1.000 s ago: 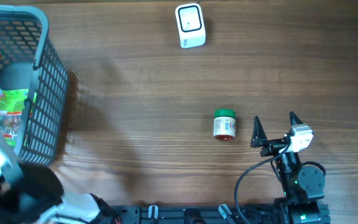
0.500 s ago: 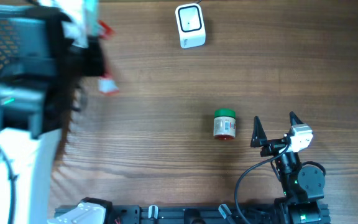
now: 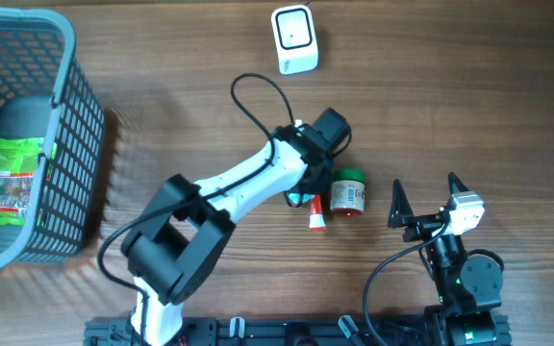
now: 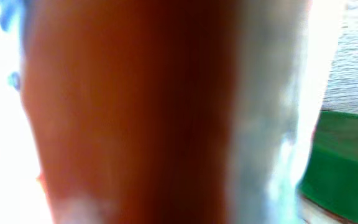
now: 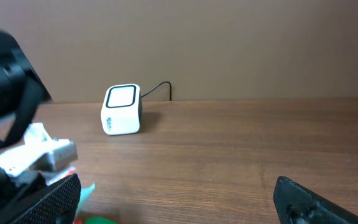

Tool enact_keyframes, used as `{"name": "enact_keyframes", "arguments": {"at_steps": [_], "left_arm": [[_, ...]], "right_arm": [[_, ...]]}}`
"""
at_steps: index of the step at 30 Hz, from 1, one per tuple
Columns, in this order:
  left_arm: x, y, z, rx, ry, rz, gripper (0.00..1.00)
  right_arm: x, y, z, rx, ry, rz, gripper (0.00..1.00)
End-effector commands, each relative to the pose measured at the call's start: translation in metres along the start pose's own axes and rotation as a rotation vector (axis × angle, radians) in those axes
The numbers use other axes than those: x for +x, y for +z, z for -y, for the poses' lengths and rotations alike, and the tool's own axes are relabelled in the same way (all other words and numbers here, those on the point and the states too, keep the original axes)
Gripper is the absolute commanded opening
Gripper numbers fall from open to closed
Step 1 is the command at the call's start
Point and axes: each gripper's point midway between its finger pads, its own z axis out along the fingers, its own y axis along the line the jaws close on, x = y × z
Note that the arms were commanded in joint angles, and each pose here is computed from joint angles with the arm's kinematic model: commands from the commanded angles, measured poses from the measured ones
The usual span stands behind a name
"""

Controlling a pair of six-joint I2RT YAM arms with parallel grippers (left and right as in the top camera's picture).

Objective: Scan the item barcode
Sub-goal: 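Carry the red and mint packets with the left gripper beside the jar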

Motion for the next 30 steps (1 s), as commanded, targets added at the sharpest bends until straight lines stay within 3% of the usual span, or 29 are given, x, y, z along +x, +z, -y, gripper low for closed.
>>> {"name": "enact_keyframes", "arguments": {"at_steps": [1,2,6,11,18,19,20,21,22,23,24,25,27,28,29,30], "left_arm": [[0.002,0.003,0.004,0.008,-0.034,-0.006,0.64],[0.002,0.003,0.003,0.007,-0.032,-0.006,0.72],[-0.008,-0.017,0.007,0.038,-0.032,0.034,0.79],[-0.022,-0.067,0.018,0.117,-0.03,0.131,1.0],[0.005,-0.088,0.011,0.097,-0.014,0.064,1.0],[0.009,-0.087,0.009,0.089,-0.014,0.045,0.95],[0.017,-0.087,0.007,0.087,-0.013,0.012,0.7],[0.021,-0.087,0.006,0.08,-0.01,-0.003,0.07],[0.026,-0.086,0.004,0.064,-0.007,-0.018,0.04],[0.028,-0.085,0.002,0.049,-0.001,-0.02,0.11],[0.029,-0.084,0.003,0.05,0.002,-0.022,0.69],[0.029,-0.085,0.004,0.054,0.003,-0.024,1.0],[0.033,-0.085,0.01,0.086,0.047,-0.047,1.0],[0.038,-0.086,0.016,0.124,0.082,-0.074,0.45],[0.045,-0.087,0.021,0.157,0.113,-0.103,0.04],[0.051,-0.089,0.024,0.181,0.143,-0.131,0.04]], "right_arm": [[-0.001,0.0,0.0,-0.001,-0.006,0.006,1.0],[-0.001,0.0,0.0,-0.001,-0.006,0.006,1.0],[-0.001,0.0,0.0,-0.001,-0.007,0.006,1.0],[-0.001,0.0,0.0,-0.001,-0.007,0.006,1.0],[-0.001,0.0,0.0,-0.001,-0.007,0.006,1.0],[-0.001,0.0,0.0,-0.001,-0.006,0.006,1.0],[-0.001,0.0,0.0,-0.001,-0.006,0.006,1.0],[-0.001,0.0,0.0,-0.001,-0.006,0.006,1.0],[-0.001,0.0,0.0,-0.001,-0.006,0.006,0.99],[-0.001,0.0,0.0,-0.001,-0.007,0.006,1.0],[-0.001,0.0,0.0,-0.001,-0.007,0.006,1.0],[-0.001,0.0,0.0,-0.001,-0.006,0.006,1.0],[-0.001,0.0,0.0,-0.001,-0.006,0.006,1.0],[-0.001,0.0,0.0,-0.001,-0.006,0.006,1.0],[-0.001,0.0,0.0,-0.001,-0.006,0.006,1.0],[-0.001,0.0,0.0,-0.001,-0.006,0.006,1.0]]}}
